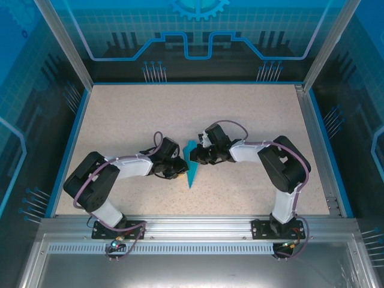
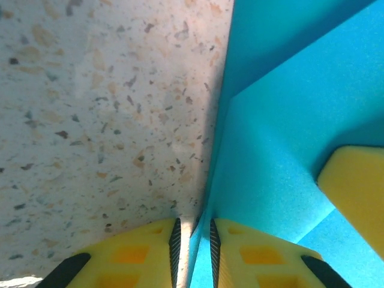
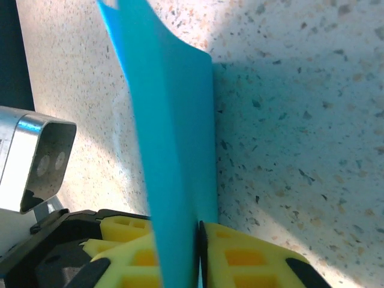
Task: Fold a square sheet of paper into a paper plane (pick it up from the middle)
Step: Turn over the paper at the center of the table.
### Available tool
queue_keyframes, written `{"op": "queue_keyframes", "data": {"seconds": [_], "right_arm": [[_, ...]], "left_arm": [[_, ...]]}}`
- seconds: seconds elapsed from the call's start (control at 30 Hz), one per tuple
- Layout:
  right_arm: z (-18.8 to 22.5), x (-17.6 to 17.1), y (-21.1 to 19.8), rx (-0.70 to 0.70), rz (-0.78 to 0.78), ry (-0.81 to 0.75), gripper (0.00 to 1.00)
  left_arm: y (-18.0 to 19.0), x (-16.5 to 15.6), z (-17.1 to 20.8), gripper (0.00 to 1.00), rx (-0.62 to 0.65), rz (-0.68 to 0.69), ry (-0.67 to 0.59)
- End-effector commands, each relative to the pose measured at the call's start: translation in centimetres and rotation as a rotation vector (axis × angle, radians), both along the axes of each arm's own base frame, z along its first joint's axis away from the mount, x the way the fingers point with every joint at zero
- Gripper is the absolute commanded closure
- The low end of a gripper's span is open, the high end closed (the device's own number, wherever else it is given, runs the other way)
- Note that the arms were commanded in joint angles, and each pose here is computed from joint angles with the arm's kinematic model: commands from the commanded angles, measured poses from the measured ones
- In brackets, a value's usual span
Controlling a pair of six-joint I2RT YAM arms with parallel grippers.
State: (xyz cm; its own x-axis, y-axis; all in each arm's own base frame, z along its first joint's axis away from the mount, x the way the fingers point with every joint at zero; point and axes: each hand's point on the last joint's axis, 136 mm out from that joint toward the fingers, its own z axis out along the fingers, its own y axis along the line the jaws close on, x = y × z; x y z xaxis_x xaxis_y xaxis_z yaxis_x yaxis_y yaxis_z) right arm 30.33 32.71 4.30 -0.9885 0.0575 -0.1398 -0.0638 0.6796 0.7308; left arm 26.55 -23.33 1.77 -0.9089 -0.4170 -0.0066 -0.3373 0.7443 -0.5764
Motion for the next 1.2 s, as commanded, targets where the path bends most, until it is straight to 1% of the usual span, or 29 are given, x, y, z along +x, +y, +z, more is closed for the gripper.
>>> {"op": "queue_keyframes", "data": {"seconds": [0.0, 0.23, 0.37, 0.43, 0.53, 0.67, 0.77, 0.8, 0.9, 0.97, 1.07, 1.17], "right_arm": [[1.0, 0.0, -0.2, -0.066, 0.042, -0.051, 0.89], [3.7, 0.5, -3.4, -0.27, 0.069, -0.168, 0.9], [5.2, 0.6, -5.9, -0.409, 0.086, -0.227, 0.9], [5.7, 0.8, -7.6, -0.508, 0.074, -0.236, 0.9], [6.5, 1.2, -10.5, -0.699, 0.062, -0.26, 0.89], [8.2, 1.6, -14.9, -1.063, 0.049, -0.307, 0.9], [8.8, 1.9, -16.5, -1.28, 0.058, -0.334, 0.9], [8.9, 1.9, -16.5, -1.332, 0.066, -0.342, 0.91], [8.0, 2.0, -15.3, -1.409, 0.121, -0.347, 0.91], [7.1, 1.9, -14.1, -1.427, 0.145, -0.343, 0.9], [5.2, 1.6, -11.6, -1.396, 0.197, -0.321, 0.9], [2.5, 0.7, -9.0, -1.315, 0.243, -0.258, 0.88]], "left_arm": [[0.0, 0.5, 1.4, 0.74, -0.022, 0.017, -0.067], [1.6, 0.8, 3.5, 0.67, 0.016, 0.054, -0.162], [3.1, 0.7, 4.5, 0.65, 0.057, 0.091, -0.209], [3.7, 0.7, 5.0, 0.64, 0.071, 0.11, -0.23], [4.7, 0.4, 5.2, 0.63, 0.098, 0.137, -0.246], [5.8, 0.1, 5.4, 0.61, 0.118, 0.169, -0.259], [6.5, -0.1, 5.4, 0.6, 0.14, 0.192, -0.262], [6.7, -0.1, 5.4, 0.6, 0.145, 0.199, -0.263], [6.9, -0.1, 5.4, 0.59, 0.151, 0.209, -0.264], [6.9, -0.1, 5.7, 0.59, 0.152, 0.208, -0.263], [7.1, -0.3, 6.0, 0.6, 0.163, 0.204, -0.257], [7.6, -0.6, 5.9, 0.59, 0.167, 0.225, -0.254]]}}
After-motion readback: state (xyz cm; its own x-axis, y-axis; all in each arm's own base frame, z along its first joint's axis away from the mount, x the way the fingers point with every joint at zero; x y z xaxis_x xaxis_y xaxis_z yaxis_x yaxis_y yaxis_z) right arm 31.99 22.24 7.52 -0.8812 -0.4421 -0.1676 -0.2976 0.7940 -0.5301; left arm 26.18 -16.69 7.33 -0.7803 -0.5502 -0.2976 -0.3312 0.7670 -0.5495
